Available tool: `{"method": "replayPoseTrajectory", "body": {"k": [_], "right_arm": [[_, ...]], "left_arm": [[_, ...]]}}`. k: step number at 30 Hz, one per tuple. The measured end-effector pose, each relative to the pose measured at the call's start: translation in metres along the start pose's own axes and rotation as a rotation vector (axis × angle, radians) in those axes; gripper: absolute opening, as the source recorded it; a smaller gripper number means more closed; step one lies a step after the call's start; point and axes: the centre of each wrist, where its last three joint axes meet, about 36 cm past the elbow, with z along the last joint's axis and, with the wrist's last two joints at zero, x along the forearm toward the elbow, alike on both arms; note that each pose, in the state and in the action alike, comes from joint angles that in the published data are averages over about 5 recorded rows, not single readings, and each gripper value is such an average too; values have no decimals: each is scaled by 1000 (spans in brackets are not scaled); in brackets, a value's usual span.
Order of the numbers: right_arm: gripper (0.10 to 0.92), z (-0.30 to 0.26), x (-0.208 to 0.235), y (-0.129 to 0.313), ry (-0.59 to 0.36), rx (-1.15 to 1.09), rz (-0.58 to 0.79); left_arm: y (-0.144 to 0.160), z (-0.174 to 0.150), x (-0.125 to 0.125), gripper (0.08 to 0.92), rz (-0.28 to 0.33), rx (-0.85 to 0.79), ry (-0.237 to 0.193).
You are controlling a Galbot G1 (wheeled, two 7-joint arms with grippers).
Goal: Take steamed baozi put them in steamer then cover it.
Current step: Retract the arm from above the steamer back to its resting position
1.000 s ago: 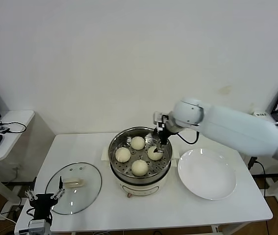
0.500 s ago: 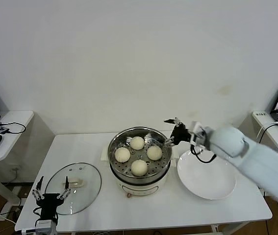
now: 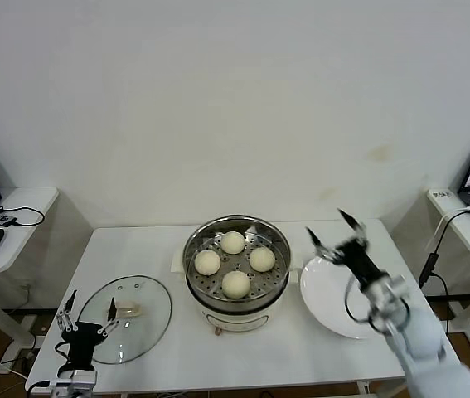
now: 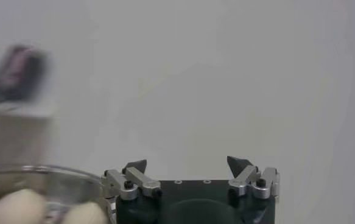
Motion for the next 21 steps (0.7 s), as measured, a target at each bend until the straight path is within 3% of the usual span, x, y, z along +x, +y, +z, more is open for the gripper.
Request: {"method": "replayPoseTrajectory", "body": {"k": [10,21], "right_arm": [[823,38,107,7,63,-7,277],[823,49,147,14,83,6,412]], "left_arm": [[6,47,0,823,122,-472,-55],[2,67,-13,823,194,-692,-98]]}}
